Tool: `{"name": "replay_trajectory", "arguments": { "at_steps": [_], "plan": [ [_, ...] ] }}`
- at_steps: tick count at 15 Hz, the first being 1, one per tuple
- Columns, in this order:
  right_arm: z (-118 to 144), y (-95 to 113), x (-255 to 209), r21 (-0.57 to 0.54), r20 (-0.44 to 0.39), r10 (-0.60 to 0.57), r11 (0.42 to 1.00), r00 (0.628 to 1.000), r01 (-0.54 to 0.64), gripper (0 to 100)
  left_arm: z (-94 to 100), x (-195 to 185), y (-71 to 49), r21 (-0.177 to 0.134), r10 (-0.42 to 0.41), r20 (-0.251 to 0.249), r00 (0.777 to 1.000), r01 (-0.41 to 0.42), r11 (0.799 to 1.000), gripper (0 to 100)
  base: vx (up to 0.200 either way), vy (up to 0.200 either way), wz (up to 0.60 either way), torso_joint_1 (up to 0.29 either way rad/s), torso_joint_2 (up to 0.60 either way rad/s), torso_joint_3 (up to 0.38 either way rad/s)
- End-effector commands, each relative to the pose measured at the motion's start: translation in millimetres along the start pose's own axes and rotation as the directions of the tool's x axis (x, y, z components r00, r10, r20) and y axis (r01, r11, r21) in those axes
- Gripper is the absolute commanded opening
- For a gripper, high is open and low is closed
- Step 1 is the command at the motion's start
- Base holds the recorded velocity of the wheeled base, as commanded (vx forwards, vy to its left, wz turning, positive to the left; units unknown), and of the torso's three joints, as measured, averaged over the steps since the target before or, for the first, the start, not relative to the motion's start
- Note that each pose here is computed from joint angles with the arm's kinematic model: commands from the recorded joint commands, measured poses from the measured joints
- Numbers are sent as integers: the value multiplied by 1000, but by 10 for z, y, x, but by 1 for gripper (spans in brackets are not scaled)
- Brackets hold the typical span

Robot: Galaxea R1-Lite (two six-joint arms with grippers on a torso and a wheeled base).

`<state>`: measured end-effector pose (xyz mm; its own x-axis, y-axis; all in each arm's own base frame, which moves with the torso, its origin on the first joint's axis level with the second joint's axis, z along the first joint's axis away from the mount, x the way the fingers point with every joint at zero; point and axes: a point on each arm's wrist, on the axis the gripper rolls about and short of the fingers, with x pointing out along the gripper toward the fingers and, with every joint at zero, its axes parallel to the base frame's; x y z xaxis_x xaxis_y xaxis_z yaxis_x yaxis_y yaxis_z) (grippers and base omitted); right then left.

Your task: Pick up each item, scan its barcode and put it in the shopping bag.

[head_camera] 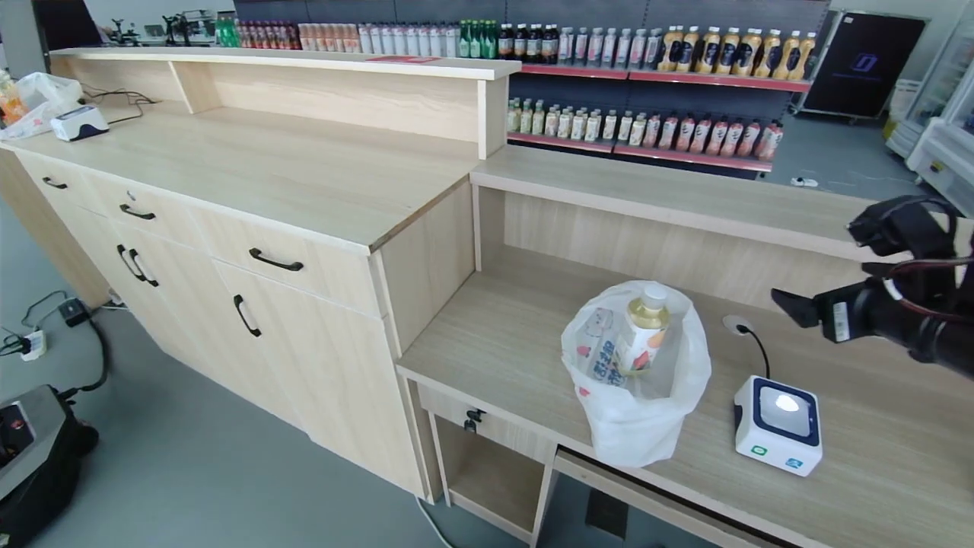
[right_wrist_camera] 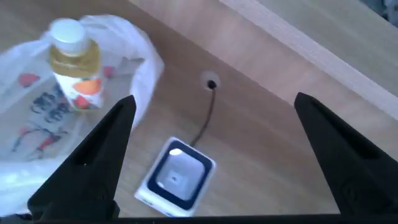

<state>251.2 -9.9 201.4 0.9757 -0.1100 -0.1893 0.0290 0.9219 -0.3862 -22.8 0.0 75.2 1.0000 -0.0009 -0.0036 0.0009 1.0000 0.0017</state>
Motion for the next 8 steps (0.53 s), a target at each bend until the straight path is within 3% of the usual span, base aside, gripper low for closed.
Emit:
{"name": "replay_trajectory", "arguments": {
  "at_steps": [1,3,5,8],
  "plan": [
    [-71,-598,-918,-23,-38,-316,949,948,315,100,0,0,0,0,1,1,1000,-1,1000,100,0,0,-600,7,2,-2],
    [-208,-821,-1060,-15,-154,-468,882,870,472,100,0,0,0,0,1,1,1000,-1,1000,100,0,0,-600,2,0,2],
    [-400,-986,-1028,15,-303,-569,799,765,601,100,0,0,0,0,1,1,1000,-1,1000,100,0,0,-600,2,-5,2],
    [-789,-1247,-613,22,-462,-540,786,703,618,100,0,0,0,0,1,1,1000,-1,1000,100,0,0,0,0,0,0]
  ]
}}
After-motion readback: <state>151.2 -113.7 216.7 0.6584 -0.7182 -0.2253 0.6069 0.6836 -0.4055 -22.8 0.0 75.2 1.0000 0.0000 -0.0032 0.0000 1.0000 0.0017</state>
